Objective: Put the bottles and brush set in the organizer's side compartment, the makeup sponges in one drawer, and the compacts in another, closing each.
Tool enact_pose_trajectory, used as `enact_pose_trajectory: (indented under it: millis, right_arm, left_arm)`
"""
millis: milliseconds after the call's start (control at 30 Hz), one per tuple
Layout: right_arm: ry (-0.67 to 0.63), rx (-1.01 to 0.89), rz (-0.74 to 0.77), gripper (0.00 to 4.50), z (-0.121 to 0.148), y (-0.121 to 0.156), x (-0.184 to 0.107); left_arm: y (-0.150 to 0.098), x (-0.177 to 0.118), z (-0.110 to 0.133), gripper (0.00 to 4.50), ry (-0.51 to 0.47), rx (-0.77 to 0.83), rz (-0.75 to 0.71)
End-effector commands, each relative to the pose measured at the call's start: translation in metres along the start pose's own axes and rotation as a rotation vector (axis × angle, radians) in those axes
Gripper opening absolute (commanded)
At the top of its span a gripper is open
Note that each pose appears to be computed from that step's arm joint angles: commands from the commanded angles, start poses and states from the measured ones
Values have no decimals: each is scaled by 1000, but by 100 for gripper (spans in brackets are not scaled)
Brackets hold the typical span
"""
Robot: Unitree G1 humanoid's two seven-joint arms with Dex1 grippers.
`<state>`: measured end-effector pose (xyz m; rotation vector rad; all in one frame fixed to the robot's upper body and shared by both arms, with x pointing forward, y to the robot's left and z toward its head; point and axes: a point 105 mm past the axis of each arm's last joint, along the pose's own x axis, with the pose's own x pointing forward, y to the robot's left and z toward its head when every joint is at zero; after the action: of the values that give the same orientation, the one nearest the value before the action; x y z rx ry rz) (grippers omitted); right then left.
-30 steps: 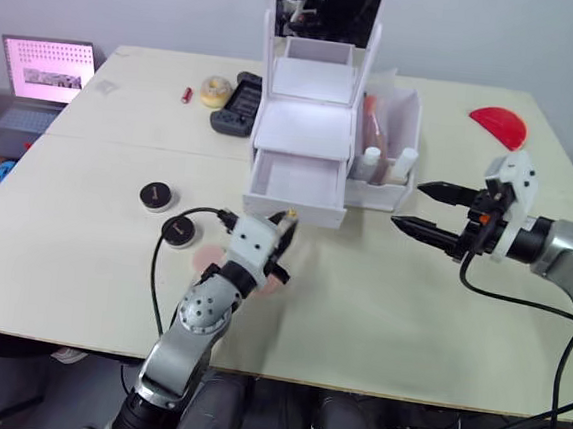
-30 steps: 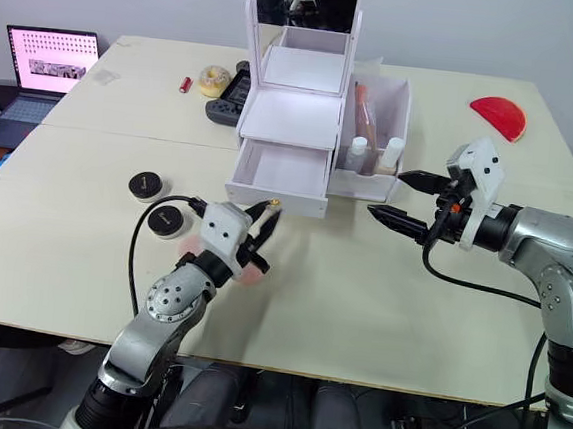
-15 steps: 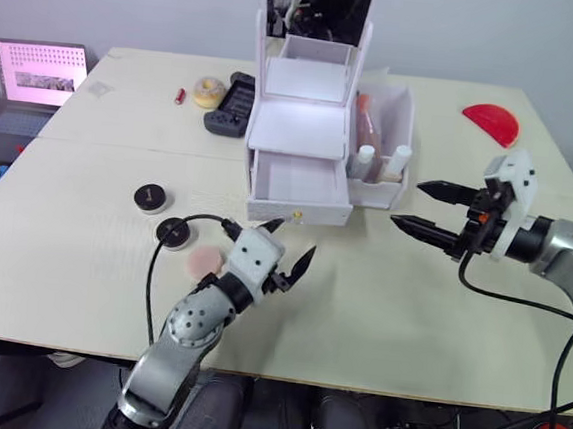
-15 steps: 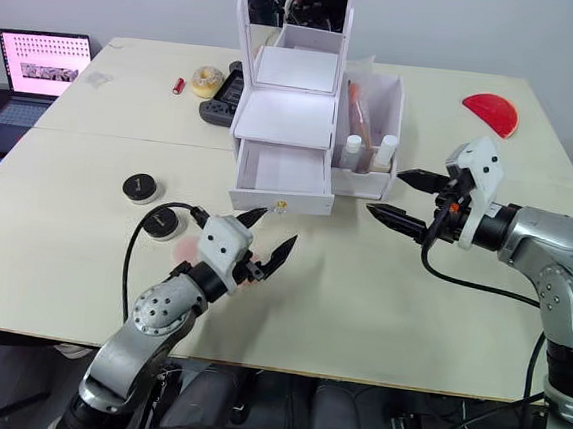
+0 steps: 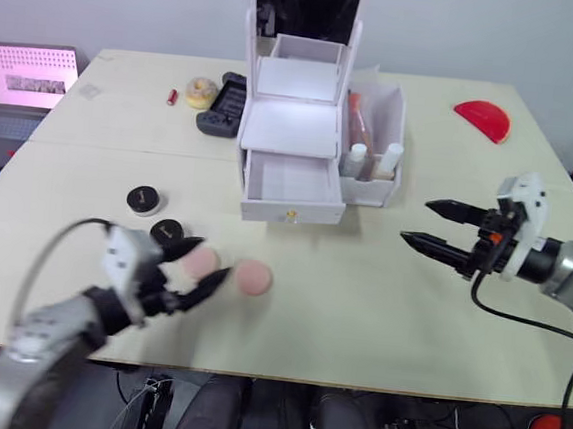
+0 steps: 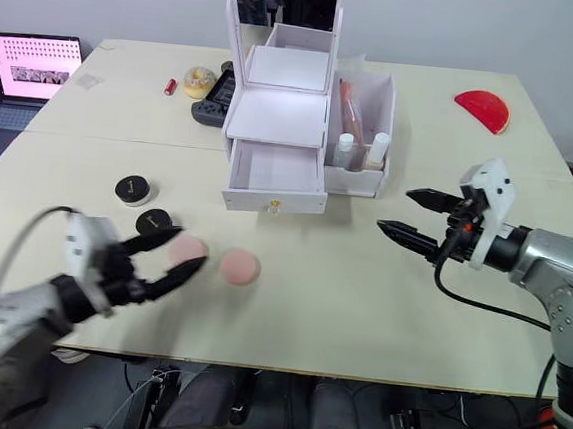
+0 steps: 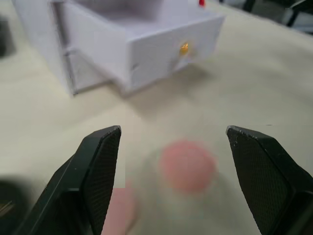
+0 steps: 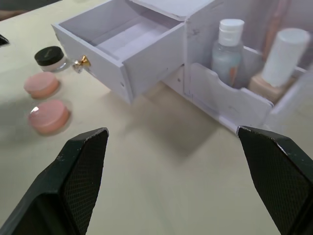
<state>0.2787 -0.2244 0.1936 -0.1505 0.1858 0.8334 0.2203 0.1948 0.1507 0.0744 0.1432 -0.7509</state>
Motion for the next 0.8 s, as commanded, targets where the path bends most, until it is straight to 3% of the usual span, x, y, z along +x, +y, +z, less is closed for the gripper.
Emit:
enact_pose_trajectory:
  millis: [33, 200, 800]
  right_arm:
    - [-38, -55, -14, 450, 10, -1, -21]
    - [18, -36, -78, 450, -10, -10, -51]
    - [75, -13, -177, 450, -36, -25, -84]
  left_arm:
    - [33, -42, 9, 360, 49, 9, 15]
    - [84, -92, 14, 360, 78, 19, 182]
    - [125, -128, 10, 360, 97, 41, 315]
